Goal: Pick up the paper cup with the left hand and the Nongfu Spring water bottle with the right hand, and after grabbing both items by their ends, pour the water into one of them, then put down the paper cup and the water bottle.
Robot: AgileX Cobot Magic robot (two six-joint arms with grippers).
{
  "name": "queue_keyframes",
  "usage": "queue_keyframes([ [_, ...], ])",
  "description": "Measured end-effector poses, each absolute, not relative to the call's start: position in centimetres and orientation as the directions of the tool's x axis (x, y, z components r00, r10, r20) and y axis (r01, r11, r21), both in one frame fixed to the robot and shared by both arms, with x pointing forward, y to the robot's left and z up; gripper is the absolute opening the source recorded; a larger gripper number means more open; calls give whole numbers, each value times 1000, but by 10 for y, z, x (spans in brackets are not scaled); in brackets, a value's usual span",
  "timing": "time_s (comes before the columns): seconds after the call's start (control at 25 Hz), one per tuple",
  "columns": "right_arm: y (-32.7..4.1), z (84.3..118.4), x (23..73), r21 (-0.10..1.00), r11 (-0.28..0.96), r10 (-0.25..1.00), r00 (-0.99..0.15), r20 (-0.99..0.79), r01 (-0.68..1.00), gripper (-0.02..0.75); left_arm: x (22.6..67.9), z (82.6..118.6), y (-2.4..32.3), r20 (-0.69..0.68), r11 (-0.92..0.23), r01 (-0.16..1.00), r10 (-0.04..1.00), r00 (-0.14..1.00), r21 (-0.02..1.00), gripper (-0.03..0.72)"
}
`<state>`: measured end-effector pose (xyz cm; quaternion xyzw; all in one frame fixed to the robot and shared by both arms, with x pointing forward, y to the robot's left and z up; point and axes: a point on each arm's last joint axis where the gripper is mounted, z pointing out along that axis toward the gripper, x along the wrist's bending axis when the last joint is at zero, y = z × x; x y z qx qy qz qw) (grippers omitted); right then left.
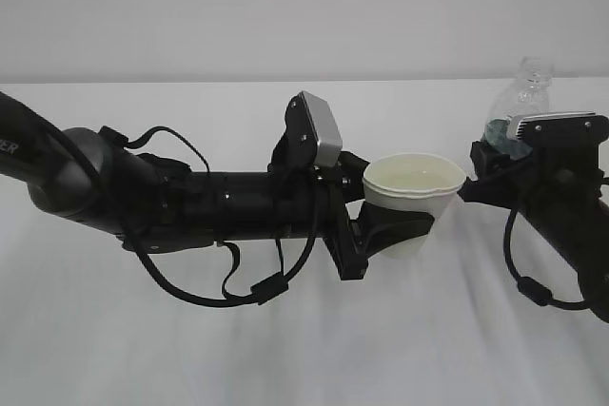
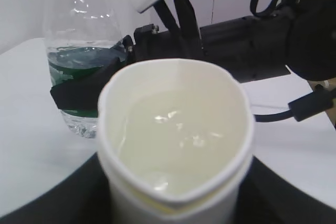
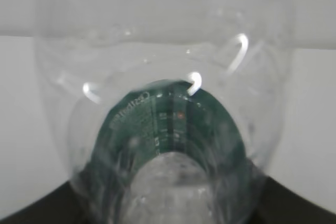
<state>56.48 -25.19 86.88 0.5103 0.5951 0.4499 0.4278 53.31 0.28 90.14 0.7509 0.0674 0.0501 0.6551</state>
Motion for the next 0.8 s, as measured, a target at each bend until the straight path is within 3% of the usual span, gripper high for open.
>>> queue_keyframes([
  [0.8,-253,856,573,968,62,995,-85,-43,243,360,533,901,3,-13,-136,36,168,986,990,416],
])
